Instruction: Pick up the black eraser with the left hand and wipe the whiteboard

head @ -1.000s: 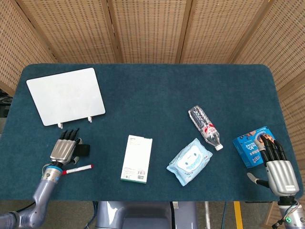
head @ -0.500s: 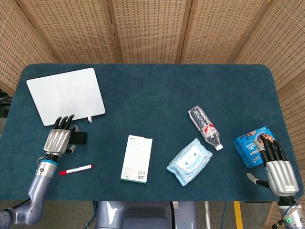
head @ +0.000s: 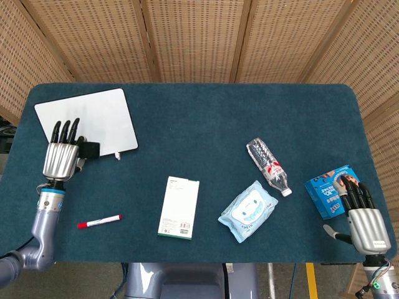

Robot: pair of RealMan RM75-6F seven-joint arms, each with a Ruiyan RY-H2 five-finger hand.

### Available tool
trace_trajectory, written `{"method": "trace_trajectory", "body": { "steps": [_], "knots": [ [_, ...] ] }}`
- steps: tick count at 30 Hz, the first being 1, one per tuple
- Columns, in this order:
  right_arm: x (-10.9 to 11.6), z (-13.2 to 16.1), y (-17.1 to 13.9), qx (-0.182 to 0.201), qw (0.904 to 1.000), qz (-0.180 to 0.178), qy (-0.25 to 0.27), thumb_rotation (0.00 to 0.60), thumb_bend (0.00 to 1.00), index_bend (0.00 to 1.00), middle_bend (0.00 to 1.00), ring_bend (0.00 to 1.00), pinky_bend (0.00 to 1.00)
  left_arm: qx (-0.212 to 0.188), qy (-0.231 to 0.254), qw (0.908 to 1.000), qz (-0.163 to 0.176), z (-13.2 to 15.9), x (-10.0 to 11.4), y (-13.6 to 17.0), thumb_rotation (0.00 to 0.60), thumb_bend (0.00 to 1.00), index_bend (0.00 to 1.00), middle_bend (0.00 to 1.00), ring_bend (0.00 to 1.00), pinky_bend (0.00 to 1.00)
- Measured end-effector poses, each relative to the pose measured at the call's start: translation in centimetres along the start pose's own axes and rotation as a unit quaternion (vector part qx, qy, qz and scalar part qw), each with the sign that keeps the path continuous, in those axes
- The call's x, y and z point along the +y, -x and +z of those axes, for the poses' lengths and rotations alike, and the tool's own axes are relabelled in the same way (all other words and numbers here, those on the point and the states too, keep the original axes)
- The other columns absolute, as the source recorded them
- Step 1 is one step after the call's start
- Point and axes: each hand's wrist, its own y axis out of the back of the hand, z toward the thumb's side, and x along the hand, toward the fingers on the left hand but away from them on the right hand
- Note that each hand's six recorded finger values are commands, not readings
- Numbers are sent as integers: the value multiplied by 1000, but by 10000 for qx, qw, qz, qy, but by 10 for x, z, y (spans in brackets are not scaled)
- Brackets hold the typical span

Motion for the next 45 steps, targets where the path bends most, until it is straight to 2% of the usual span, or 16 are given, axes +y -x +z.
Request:
{"method": "trace_trajectory", "body": {
  "steps": [8, 17, 22, 31, 45],
  "knots": [
    [-2, -7, 6, -139, 9999, 41, 15, 600, 53, 28, 0, 0, 0, -174, -530, 9975, 423, -3, -1, -30, 600, 333, 415, 0, 0, 0],
    [-4, -7, 7, -142, 9999, 56, -18, 600, 53, 28, 0, 0, 0, -544, -962, 9923, 562, 12, -1, -58, 600, 332, 415, 0, 0, 0],
    [-3, -8, 7, -161, 9999, 24, -12, 600, 53, 28, 0, 0, 0, -594, -1153, 9899, 563, 12, -4, -68, 600, 333, 415, 0, 0, 0],
    [-1, -6, 7, -135, 9999, -30, -24, 600, 53, 28, 0, 0, 0, -817, -1650, 9810, 620, 8, -11, -74, 600, 330, 414, 0, 0, 0],
    [-3, -11, 11, -257, 9996, -43, -57, 600, 53, 28, 0, 0, 0, -1287, -1734, 9743, 648, 13, -16, -78, 600, 327, 411, 0, 0, 0]
  ]
}}
